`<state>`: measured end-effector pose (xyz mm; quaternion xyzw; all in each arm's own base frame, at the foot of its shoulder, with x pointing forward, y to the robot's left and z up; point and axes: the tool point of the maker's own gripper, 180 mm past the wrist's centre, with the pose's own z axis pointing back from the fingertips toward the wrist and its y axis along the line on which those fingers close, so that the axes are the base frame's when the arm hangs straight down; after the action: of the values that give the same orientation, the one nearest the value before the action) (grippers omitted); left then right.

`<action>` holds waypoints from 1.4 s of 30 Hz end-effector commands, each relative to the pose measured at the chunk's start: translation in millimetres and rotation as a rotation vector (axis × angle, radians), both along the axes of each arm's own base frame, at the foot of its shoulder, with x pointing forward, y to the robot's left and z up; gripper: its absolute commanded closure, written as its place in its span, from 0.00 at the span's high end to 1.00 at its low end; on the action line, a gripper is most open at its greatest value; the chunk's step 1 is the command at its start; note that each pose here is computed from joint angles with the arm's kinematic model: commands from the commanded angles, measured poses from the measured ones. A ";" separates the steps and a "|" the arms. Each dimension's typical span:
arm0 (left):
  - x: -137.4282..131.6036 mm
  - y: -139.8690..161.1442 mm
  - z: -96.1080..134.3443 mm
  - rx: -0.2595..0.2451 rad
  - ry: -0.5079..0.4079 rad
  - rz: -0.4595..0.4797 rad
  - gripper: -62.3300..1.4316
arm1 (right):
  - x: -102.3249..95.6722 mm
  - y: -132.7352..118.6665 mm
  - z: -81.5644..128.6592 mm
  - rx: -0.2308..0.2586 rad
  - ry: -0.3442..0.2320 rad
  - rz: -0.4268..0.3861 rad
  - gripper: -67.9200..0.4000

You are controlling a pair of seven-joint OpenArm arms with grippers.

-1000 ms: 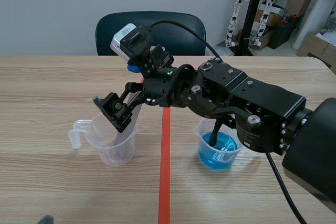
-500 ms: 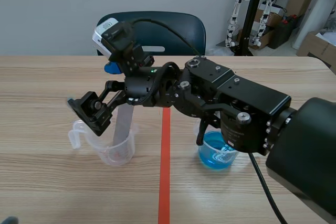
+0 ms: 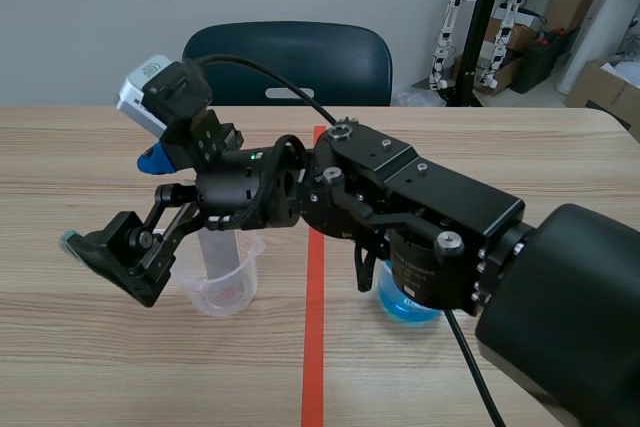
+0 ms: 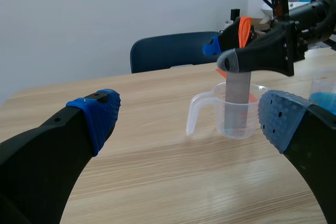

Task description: Do the redox reaction experiment. return to the home posture

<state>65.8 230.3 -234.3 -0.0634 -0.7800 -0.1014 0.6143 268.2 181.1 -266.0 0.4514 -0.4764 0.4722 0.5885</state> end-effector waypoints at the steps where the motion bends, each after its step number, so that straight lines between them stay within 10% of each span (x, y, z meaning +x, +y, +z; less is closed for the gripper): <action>1: -0.9 0.9 12.6 0.007 -0.033 0.001 0.89 | 0.0 3.4 9.0 0.029 -0.009 0.003 1.00; 10: 14.6 -5.5 56.7 0.096 -0.061 -0.048 0.89 | 7.7 1.3 6.1 -0.073 -0.093 0.015 1.00; 33: 71.4 -78.9 117.8 0.157 -0.145 -0.291 0.89 | 19.4 -12.5 149.4 0.107 -0.265 -0.051 1.00; 42: 76.3 -96.9 133.5 0.158 -0.163 -0.316 0.89 | 61.3 -62.0 192.1 0.170 -0.261 -0.266 1.00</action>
<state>142.5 134.0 -108.0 -0.1291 -0.7875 -0.2707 0.5384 328.0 122.4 -84.6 0.3660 -0.6320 0.4062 0.5492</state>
